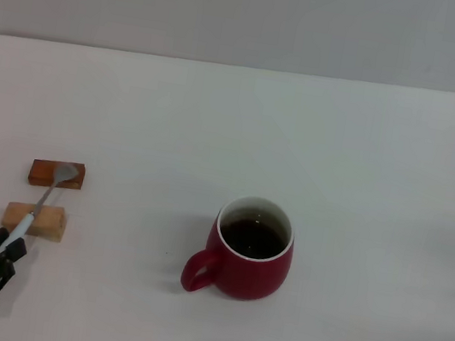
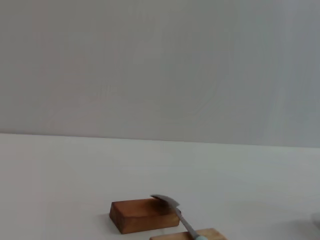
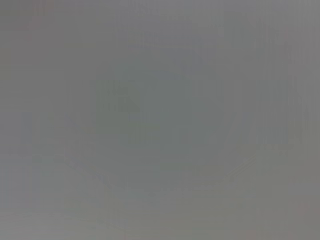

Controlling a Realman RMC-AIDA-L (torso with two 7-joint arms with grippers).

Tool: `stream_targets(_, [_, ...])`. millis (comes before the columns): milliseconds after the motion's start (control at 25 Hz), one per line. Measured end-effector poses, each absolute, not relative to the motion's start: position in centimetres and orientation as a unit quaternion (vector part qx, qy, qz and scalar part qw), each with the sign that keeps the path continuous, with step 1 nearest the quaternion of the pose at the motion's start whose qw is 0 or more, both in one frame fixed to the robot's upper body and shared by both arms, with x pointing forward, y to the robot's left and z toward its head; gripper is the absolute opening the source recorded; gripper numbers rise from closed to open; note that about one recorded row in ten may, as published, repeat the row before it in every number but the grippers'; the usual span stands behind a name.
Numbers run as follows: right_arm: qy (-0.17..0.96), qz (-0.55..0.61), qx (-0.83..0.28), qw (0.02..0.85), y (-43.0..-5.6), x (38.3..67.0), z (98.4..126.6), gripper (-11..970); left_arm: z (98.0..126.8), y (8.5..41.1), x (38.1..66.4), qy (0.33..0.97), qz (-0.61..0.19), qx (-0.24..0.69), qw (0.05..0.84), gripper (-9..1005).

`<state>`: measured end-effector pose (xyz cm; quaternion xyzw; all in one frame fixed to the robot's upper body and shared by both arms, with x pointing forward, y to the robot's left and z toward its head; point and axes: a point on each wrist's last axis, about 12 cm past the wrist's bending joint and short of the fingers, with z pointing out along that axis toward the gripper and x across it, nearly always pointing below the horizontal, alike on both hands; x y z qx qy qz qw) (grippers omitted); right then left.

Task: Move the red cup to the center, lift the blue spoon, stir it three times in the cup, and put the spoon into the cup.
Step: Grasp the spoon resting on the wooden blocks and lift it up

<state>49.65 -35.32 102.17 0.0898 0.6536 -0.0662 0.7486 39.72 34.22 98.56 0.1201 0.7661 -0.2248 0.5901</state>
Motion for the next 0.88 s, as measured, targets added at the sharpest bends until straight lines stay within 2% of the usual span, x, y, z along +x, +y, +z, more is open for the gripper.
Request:
stream_targets(160, [0.654,-0.066,0.09,0.749,-35.32,49.65,102.17,-1,98.5,34.11,39.84,0.767,-0.227,0.119,0.589,310])
stream_targets(480, [0.653,-0.065,0.09,0.749,-35.29,49.7,102.19,0,98.56,34.23,39.97,0.766,-0.224,0.116,0.591,197])
stream_targets(880, [0.655,-0.067,0.089,0.748,-35.29,49.65,102.13,0,98.61,34.19,40.12,0.765,-0.224,0.116,0.593,173])
